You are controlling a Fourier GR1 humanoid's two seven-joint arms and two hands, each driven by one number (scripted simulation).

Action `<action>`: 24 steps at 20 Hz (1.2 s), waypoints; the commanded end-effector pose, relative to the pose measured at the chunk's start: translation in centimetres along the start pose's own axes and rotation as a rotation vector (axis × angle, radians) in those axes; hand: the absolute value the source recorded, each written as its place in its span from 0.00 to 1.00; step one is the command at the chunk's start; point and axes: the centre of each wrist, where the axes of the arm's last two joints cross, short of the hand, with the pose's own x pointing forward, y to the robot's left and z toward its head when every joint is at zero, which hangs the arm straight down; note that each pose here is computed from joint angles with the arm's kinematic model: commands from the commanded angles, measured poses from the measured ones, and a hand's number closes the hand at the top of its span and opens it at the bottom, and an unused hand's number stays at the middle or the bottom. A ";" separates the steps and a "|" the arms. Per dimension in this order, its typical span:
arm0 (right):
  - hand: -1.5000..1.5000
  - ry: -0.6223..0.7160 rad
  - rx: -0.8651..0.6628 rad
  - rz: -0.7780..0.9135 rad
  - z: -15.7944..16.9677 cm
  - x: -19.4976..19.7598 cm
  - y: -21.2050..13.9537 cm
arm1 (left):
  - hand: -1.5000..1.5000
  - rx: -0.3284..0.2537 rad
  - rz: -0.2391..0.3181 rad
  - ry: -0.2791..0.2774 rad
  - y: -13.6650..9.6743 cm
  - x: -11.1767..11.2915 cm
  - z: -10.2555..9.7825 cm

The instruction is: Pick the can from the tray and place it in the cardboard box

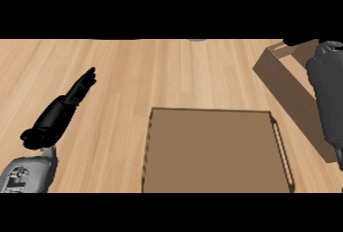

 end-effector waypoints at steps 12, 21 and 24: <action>1.00 0.202 0.436 0.183 -5.0 -12.3 -2.9 | 0.50 -0.024 0.006 -0.018 -2.4 0.4 0.7; 0.00 0.163 0.708 0.167 -3.7 -19.4 -2.6 | 0.50 -0.004 0.009 -0.014 -1.5 0.5 -0.8; 0.00 0.060 0.691 0.082 -3.7 -18.5 -2.3 | 0.50 0.011 -0.006 0.001 1.3 -0.2 -1.4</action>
